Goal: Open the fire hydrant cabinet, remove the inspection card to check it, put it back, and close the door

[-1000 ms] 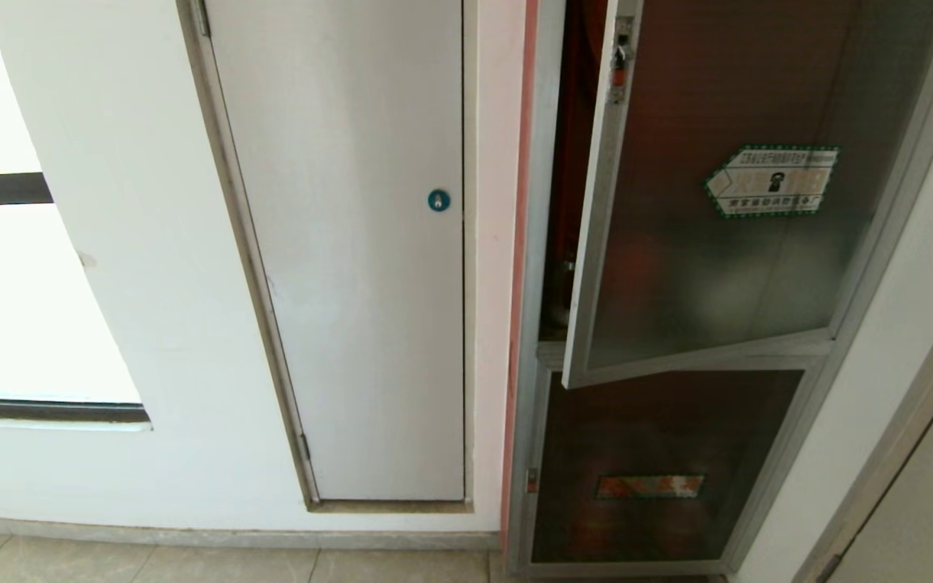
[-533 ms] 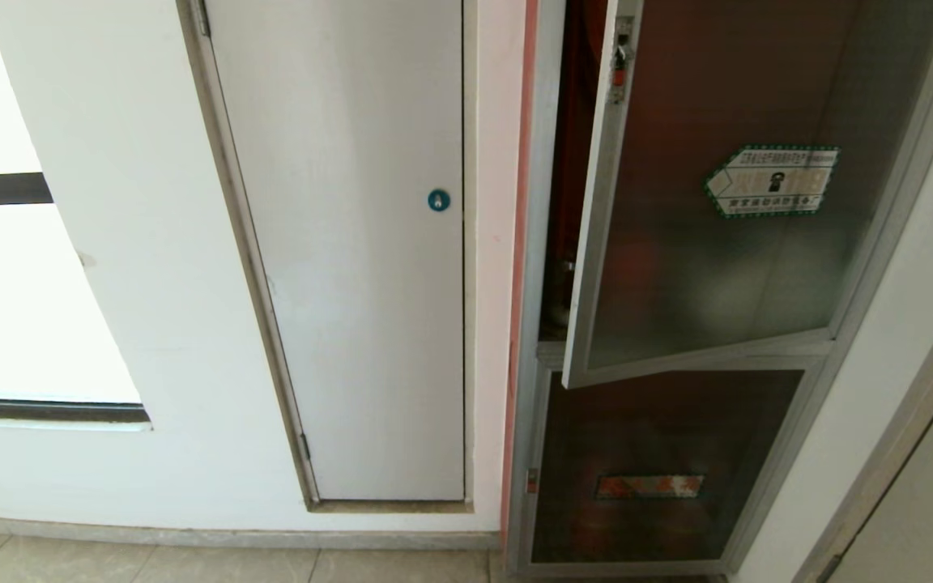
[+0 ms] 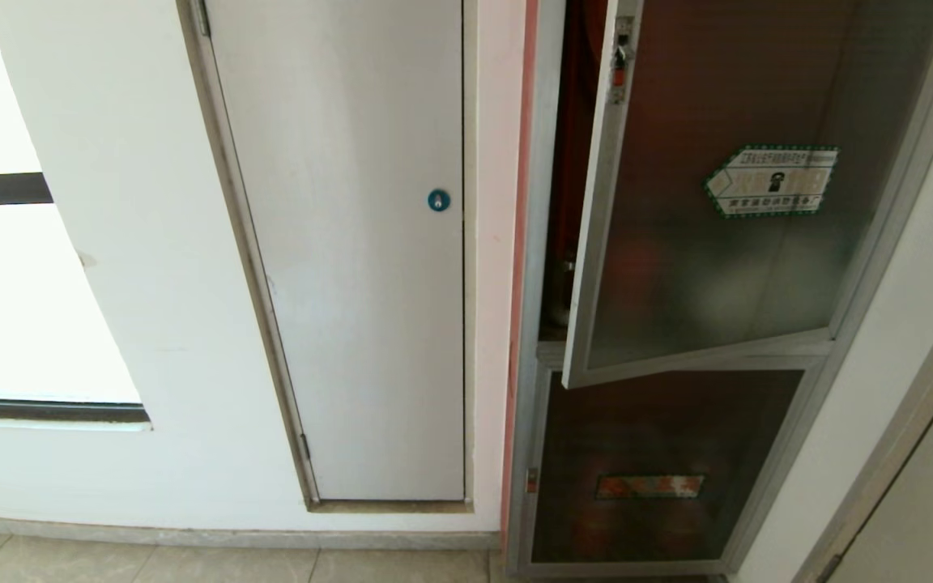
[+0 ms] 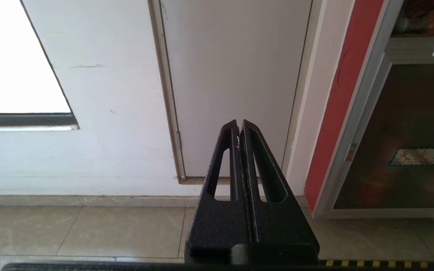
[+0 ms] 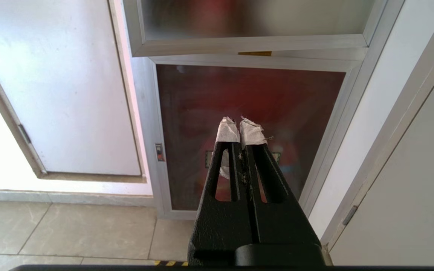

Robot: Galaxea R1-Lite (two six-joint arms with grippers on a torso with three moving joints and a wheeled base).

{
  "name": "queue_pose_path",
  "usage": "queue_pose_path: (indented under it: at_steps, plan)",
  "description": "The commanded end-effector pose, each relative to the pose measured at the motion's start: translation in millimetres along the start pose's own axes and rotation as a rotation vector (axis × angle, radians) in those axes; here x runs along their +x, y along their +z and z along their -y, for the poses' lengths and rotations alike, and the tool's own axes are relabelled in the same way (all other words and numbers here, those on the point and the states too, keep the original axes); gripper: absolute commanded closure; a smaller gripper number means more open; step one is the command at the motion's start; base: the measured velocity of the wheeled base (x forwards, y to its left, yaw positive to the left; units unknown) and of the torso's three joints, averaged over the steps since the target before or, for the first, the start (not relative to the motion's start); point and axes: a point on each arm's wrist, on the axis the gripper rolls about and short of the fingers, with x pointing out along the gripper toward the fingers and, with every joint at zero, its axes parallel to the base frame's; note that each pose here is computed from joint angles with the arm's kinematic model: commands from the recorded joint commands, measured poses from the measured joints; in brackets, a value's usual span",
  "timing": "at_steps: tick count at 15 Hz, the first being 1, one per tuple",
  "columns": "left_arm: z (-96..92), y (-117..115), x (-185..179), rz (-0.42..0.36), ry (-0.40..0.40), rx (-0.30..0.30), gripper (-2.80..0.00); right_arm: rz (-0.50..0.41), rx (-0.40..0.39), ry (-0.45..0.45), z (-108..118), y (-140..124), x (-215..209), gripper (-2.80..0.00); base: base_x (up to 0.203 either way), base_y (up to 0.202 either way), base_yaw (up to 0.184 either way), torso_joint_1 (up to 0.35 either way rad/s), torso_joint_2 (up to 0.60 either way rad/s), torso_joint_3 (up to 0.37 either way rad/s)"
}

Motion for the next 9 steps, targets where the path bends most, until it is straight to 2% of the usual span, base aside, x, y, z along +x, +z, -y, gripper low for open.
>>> queue_pose_path:
  at_steps: [1, 9]
  plan:
    - [0.0, 0.1, 0.1, -0.001, 0.0, 0.0, 0.0, 0.0, 0.0, 0.001, 0.0, 0.0, 0.0, 0.0, 0.0, 0.0, 0.0, 0.0, 0.0, 0.0]
    - [0.0, 0.1, 0.1, -0.001, 0.0, 0.0, 0.0, 0.0, 0.0, 0.001, 0.0, 0.0, 0.0, 0.0, 0.0, 0.0, 0.0, 0.0, 0.0, 0.0]
